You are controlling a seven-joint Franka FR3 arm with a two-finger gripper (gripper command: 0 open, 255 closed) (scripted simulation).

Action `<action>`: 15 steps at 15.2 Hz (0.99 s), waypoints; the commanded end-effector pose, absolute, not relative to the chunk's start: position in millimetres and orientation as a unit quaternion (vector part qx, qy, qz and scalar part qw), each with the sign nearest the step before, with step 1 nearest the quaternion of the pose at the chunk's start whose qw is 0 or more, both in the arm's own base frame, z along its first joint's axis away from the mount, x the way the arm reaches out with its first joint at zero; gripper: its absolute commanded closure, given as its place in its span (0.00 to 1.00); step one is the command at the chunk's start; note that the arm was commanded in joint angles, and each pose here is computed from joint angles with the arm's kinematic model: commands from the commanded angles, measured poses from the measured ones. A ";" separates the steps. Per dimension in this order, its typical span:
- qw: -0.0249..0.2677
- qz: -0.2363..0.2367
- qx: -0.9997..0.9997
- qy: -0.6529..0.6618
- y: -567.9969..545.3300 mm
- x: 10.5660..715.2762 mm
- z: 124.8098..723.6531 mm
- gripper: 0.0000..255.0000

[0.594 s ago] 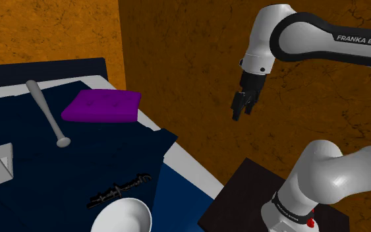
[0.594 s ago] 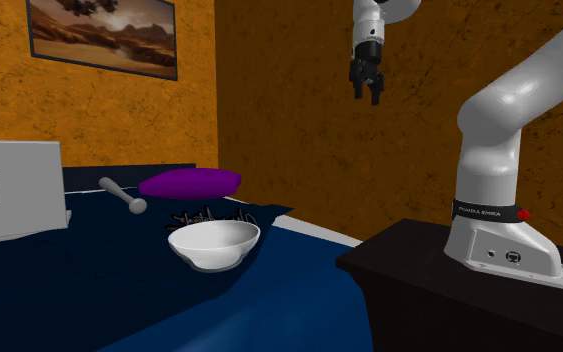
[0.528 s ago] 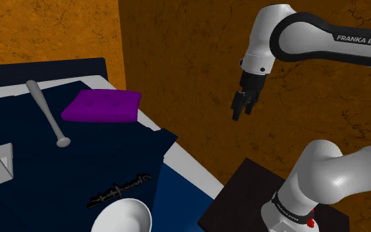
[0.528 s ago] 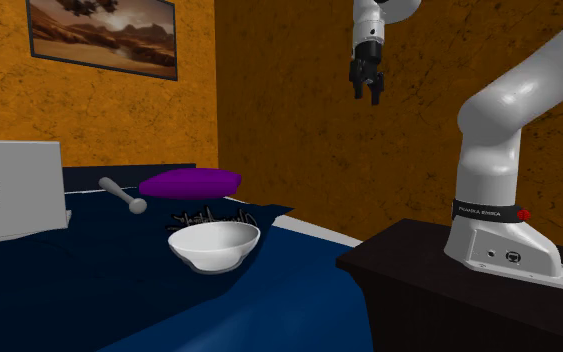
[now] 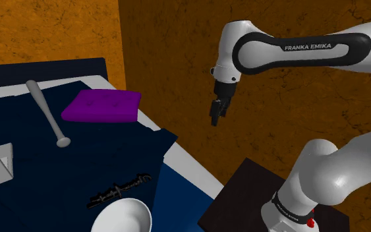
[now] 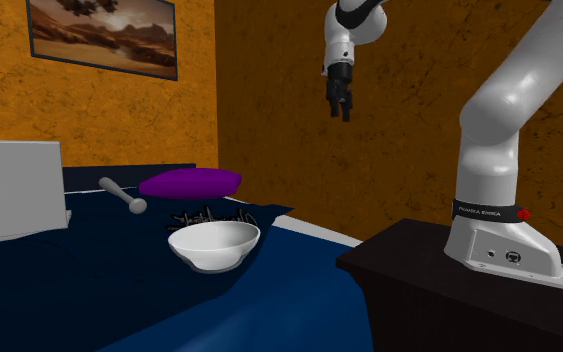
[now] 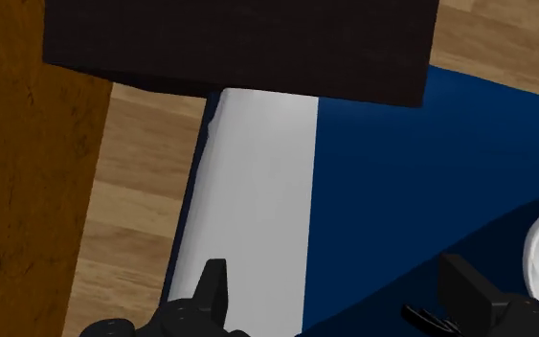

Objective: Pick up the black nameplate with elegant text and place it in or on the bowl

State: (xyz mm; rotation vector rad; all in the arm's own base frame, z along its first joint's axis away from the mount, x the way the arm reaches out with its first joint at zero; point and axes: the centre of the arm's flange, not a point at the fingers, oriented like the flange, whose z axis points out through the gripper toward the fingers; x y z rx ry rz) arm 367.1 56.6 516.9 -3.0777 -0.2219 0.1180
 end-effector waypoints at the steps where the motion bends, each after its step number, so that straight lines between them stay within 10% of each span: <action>1: 0.023 0.039 -0.993 -0.108 67.3 389.4 502.0 0.00; 15: -0.002 0.049 -0.937 -0.345 180.7 507.2 403.2 0.00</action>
